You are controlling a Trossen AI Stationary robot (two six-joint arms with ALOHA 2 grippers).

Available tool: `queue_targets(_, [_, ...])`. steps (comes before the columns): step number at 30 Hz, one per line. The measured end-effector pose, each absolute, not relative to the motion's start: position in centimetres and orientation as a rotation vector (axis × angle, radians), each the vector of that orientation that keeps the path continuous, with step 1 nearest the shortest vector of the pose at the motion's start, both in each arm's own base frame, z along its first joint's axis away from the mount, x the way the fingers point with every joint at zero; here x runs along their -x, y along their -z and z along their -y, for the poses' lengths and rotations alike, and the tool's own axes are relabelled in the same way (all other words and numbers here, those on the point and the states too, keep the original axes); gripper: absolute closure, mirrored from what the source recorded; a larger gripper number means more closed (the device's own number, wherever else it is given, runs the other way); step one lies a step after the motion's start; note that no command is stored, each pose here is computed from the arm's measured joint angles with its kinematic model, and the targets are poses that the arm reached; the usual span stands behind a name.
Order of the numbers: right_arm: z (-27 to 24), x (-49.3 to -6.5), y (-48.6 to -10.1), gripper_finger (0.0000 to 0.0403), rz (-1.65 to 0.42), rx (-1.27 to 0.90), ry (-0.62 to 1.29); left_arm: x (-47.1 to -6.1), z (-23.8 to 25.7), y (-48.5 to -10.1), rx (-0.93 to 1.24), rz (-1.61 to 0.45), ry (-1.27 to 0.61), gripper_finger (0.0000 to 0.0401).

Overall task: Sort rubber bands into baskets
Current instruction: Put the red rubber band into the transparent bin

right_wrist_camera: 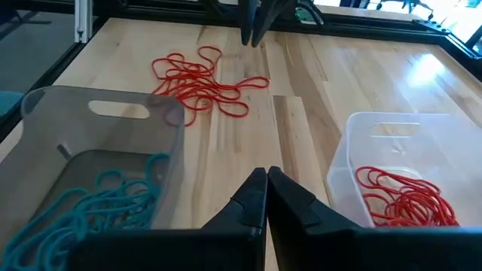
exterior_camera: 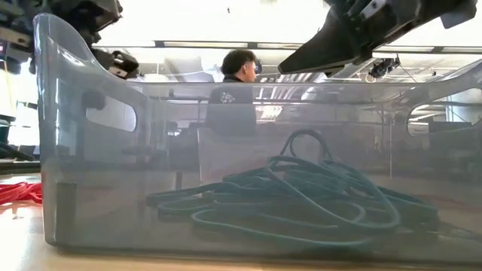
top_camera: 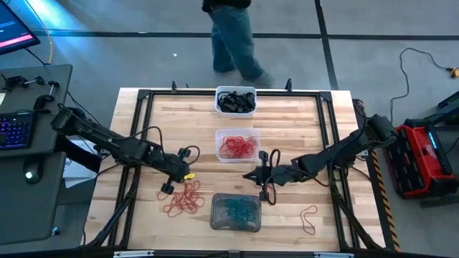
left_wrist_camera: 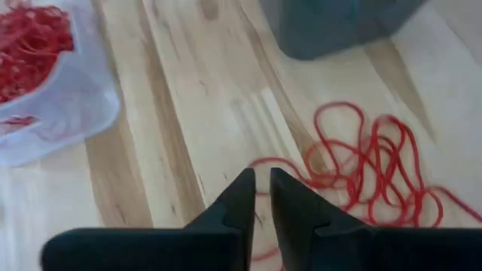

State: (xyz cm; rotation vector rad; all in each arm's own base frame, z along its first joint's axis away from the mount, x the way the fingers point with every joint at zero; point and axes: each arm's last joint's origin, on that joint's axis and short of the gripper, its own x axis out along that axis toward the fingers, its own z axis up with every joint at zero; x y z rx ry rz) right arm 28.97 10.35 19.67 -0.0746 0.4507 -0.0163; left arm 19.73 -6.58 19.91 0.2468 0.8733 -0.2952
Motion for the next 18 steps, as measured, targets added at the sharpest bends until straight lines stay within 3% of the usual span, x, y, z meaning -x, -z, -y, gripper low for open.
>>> queue_targets(10, [-11.1, -28.7, -19.7, 0.0403, -0.447, 0.082, 0.009, -19.4, 8.5, -17.0, -0.347, -1.07, 0.37, 0.0282])
queue_targets(18, [-11.1, -28.6, -19.6, 0.0403, -0.452, 0.087, 0.009, -19.9, 8.9, -14.7, -0.442, -1.172, 0.374, 0.0261])
